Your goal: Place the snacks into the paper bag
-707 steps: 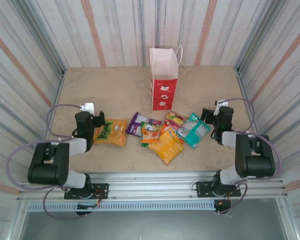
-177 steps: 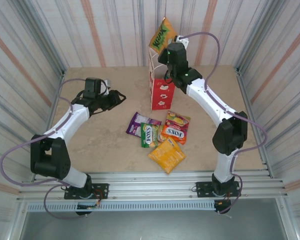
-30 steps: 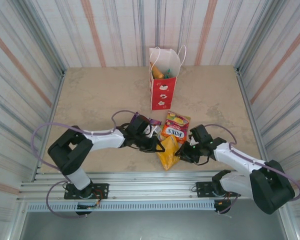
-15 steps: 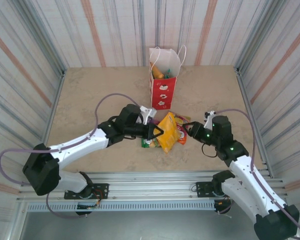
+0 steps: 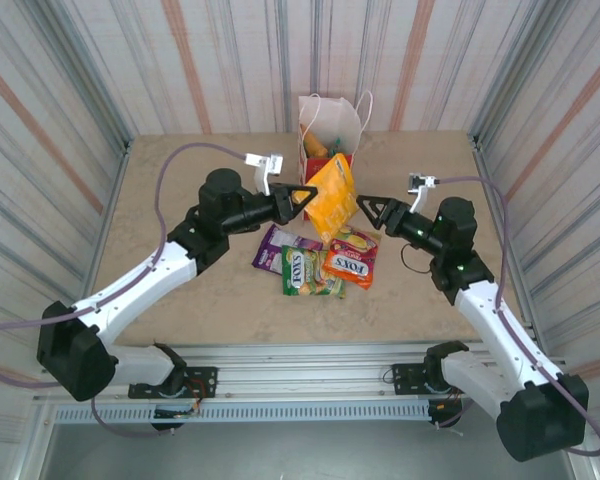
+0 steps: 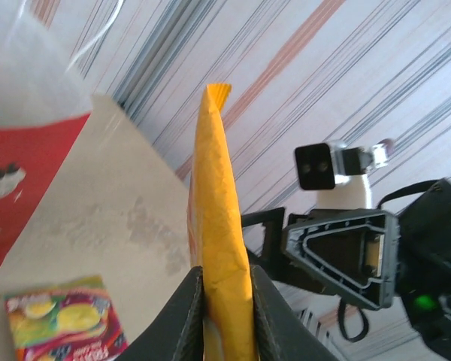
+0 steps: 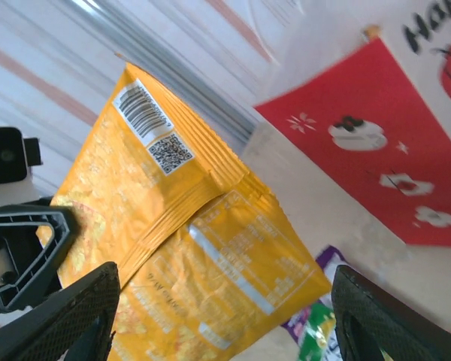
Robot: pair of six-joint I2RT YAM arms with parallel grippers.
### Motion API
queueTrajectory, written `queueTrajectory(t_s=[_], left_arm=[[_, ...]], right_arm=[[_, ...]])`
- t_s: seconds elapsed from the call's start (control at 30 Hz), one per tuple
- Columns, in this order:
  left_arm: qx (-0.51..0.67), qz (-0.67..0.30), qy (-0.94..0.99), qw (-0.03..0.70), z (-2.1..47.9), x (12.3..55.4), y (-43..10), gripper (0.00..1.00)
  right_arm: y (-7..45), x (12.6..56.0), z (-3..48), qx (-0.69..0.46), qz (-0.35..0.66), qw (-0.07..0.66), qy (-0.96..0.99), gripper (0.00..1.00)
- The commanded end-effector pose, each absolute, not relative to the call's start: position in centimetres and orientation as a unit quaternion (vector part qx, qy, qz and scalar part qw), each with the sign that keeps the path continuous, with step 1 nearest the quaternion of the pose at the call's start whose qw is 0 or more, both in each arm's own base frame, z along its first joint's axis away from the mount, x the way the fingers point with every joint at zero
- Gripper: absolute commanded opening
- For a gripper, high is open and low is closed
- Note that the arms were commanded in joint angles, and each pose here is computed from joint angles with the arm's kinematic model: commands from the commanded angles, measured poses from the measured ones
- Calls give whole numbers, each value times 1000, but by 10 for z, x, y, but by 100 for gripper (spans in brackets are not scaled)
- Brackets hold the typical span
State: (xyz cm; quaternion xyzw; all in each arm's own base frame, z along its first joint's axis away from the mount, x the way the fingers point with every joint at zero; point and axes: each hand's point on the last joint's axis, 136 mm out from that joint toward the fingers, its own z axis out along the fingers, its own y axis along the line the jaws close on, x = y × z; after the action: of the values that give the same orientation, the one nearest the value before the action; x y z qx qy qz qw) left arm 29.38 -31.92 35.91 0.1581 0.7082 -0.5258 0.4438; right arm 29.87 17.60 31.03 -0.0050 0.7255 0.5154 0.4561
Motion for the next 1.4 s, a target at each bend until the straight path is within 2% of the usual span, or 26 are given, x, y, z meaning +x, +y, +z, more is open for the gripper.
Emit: queueTrajectory(t_s=[0.0, 0.2, 0.4, 0.63, 0.87, 1.1, 1.27, 1.37], left_arm=[[159, -563, 642, 495, 411, 288, -314, 19], [129, -566, 629, 517, 420, 297, -310, 9], [132, -560, 633, 518, 421, 300, -310, 5], [80, -591, 610, 523, 427, 310, -308, 0], [56, -613, 591, 521, 430, 322, -319, 0], [43, -649, 567, 506, 431, 325, -325, 0], [41, -645, 572, 506, 426, 327, -325, 0], [38, -637, 580, 507, 421, 328, -324, 1]], right_arm=[[183, 298, 356, -41, 554, 486, 675, 76], [182, 306, 360, -27, 563, 482, 671, 76], [178, 298, 348, -52, 559, 462, 686, 78], [174, 296, 343, -10, 605, 444, 661, 81], [195, 287, 355, -32, 634, 439, 636, 81], [202, 300, 378, -28, 655, 458, 601, 81], [203, 308, 393, -35, 660, 479, 577, 75], [198, 314, 397, -24, 654, 496, 571, 61]])
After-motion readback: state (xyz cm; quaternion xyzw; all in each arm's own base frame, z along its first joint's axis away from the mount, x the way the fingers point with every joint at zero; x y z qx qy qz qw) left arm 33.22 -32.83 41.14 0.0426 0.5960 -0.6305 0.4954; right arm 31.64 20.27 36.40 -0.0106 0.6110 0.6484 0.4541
